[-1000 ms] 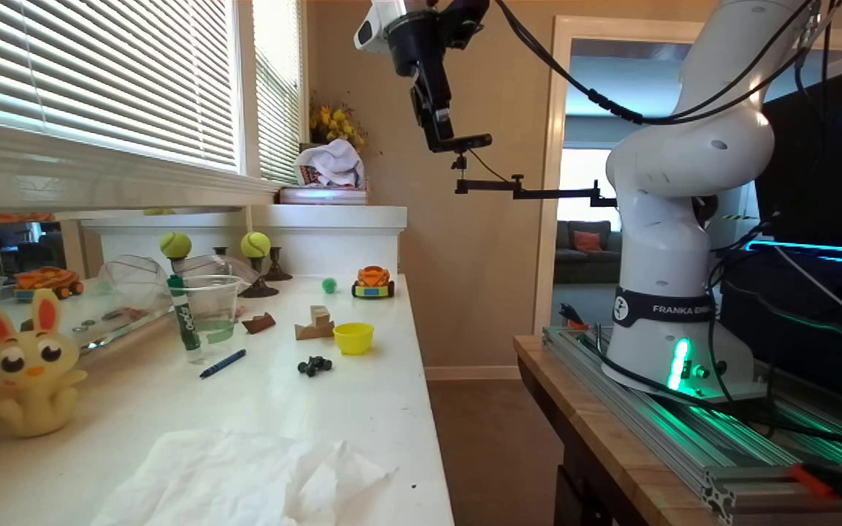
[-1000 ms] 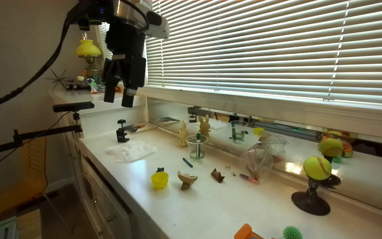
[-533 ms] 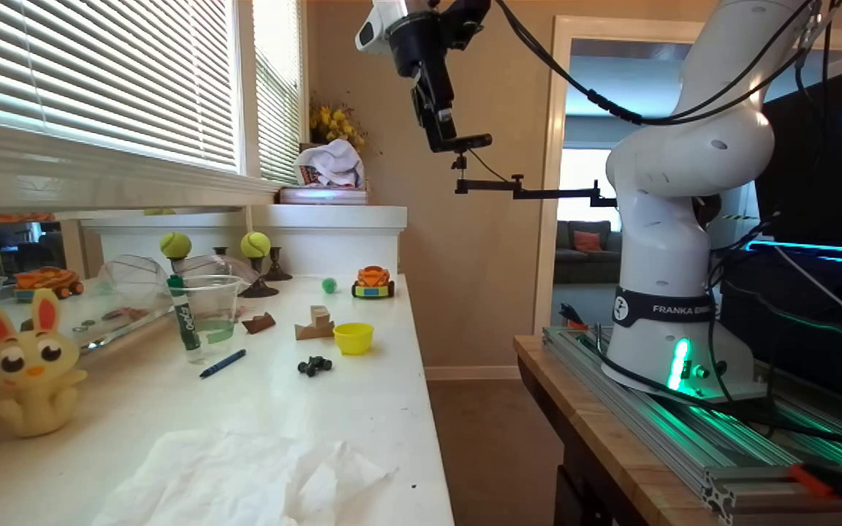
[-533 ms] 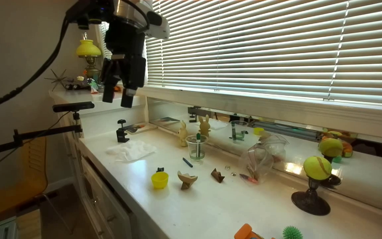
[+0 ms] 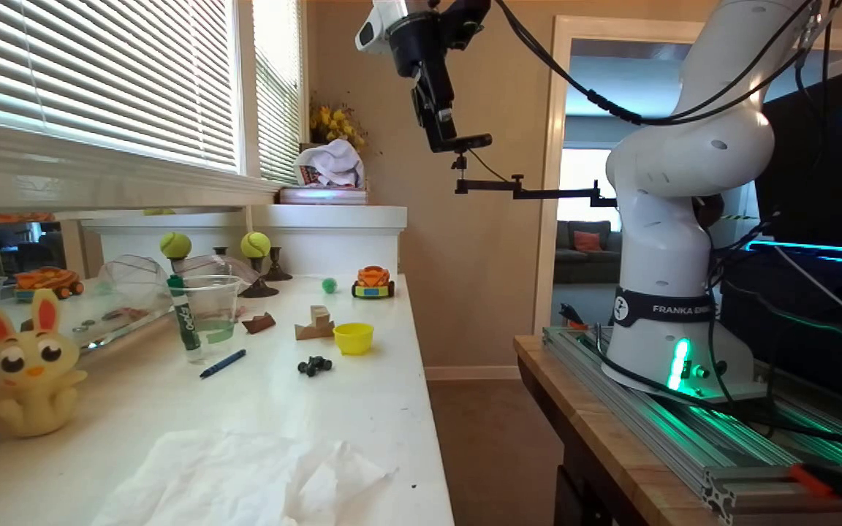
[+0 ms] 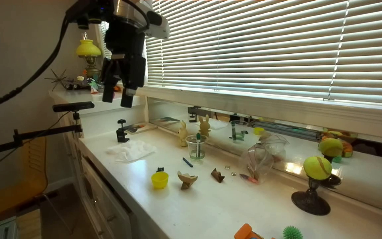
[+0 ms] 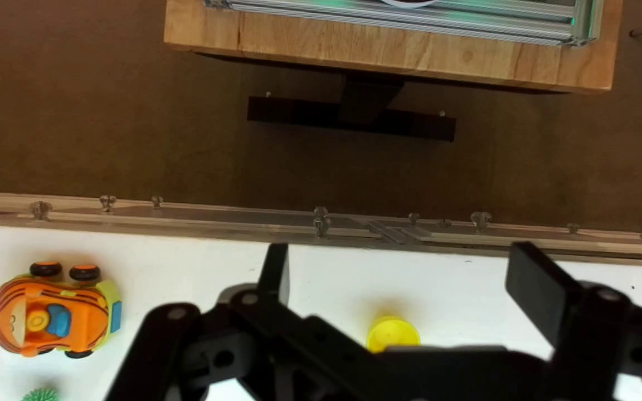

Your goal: Use the paper towel to wipe the surface

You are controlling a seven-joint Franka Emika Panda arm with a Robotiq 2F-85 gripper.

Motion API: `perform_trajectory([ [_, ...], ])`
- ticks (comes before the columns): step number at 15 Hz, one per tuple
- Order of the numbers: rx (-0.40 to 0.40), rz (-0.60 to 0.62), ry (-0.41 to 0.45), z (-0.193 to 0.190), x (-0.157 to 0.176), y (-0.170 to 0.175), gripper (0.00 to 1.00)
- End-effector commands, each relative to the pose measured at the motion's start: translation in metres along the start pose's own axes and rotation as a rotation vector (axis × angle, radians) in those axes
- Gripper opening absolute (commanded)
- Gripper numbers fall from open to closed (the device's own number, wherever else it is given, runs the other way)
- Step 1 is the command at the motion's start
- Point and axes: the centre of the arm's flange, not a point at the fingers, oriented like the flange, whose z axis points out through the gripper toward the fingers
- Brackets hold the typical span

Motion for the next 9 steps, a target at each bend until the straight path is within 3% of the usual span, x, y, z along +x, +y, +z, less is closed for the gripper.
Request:
perform_trajectory([
  [1,0.0,0.0,0.0,0.0,0.0,0.0,1.0],
  [8,0.0,0.0,0.0,0.0,0.0,0.0,1.0],
  [9,0.053,0.015,0.008,0.0014,0.0039,-0.0004,1.0],
])
